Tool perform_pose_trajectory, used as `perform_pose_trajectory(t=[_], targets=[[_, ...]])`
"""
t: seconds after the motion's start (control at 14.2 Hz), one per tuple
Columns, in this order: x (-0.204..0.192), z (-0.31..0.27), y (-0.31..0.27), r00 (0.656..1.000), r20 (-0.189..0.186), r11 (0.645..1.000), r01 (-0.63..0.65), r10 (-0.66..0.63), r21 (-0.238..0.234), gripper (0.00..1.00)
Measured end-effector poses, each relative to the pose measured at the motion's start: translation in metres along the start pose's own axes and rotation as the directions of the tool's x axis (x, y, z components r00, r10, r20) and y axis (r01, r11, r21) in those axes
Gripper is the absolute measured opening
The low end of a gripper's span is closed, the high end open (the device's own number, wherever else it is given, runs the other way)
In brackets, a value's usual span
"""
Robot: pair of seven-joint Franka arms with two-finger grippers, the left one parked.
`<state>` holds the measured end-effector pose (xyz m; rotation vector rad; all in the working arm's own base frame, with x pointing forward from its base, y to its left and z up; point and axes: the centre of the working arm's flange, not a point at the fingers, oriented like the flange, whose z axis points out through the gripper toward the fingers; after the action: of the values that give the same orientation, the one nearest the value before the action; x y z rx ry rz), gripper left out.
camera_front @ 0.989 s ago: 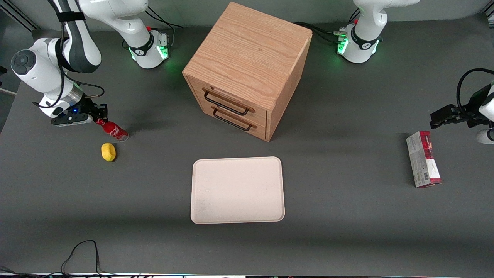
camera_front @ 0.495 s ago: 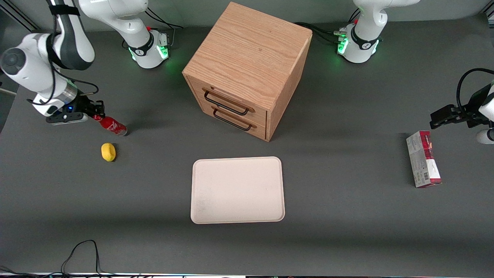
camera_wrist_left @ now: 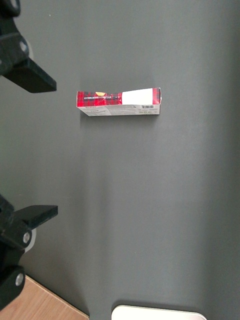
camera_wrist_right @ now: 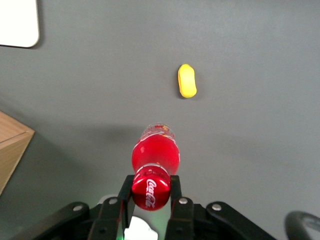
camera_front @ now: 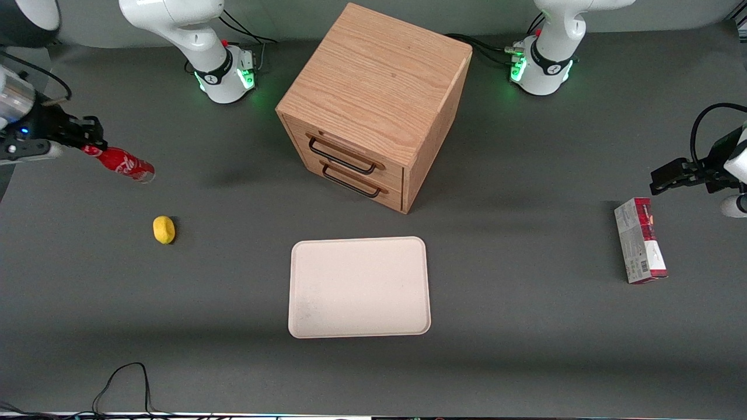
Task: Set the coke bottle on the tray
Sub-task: 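Close the right gripper on the bottle cap and lift it, then carry the held bottle over to the cream tray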
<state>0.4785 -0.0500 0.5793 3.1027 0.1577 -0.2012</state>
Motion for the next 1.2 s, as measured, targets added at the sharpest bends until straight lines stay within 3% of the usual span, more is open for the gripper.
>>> perform_pose_trajectory(t=[0.28,0.71,0.99,1.2], targets=[[0.047,-0.049,-0.015,0.998,0.042,0.999,-0.037,0.036,0.007,0.31],[0.099,-0.038,-0.039,0.995,0.068,0.997,-0.078,0.077,0.009,0.31],[0.165,-0.011,-0.129,0.976,0.071,0.978,-0.208,0.207,0.003,0.31],[0.215,0.029,-0.194,0.949,0.075,0.95,-0.31,0.307,0.037,0.31]])
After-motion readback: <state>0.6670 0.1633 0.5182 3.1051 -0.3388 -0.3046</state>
